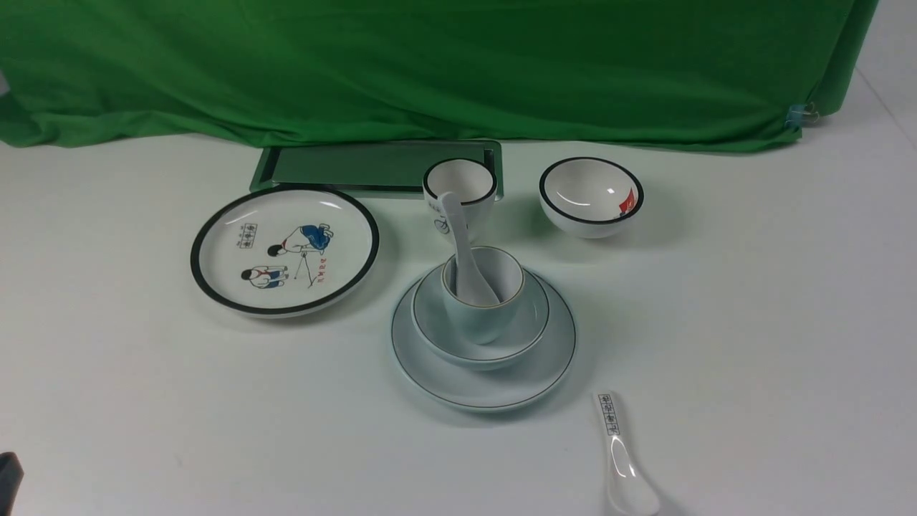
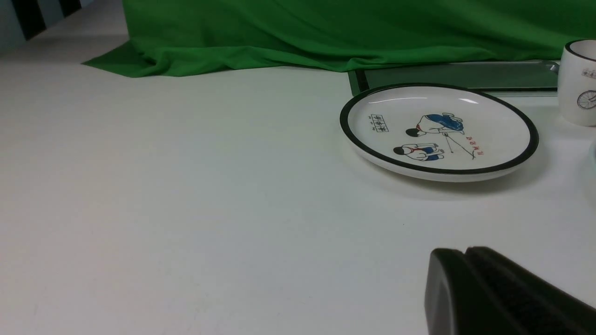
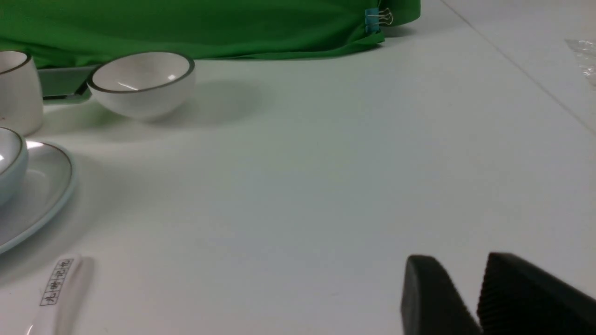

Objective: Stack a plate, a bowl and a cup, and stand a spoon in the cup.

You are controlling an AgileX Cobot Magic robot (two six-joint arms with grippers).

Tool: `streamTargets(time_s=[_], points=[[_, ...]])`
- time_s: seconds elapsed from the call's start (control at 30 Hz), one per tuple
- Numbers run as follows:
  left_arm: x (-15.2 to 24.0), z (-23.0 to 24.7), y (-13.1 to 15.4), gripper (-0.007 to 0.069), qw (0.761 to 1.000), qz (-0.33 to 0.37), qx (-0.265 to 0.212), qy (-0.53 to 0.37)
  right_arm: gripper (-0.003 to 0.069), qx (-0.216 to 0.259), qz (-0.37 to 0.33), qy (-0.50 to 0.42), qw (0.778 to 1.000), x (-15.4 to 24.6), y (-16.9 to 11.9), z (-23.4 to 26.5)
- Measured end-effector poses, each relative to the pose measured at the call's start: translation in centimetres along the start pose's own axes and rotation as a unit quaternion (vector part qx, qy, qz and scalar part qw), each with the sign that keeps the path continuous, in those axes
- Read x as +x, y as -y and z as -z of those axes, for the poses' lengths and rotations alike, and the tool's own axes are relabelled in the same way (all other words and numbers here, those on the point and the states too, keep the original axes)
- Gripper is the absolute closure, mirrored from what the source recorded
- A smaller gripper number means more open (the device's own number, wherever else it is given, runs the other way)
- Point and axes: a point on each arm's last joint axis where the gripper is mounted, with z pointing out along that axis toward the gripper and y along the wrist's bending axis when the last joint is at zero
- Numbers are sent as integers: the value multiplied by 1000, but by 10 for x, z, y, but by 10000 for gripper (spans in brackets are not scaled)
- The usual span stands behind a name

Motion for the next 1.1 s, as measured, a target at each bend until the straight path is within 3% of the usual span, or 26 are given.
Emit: streamTargets(time_s=[1.1], points=[[0, 0, 0, 654, 1000, 0, 0, 0, 418, 0, 0, 0, 1000, 0, 0, 0]])
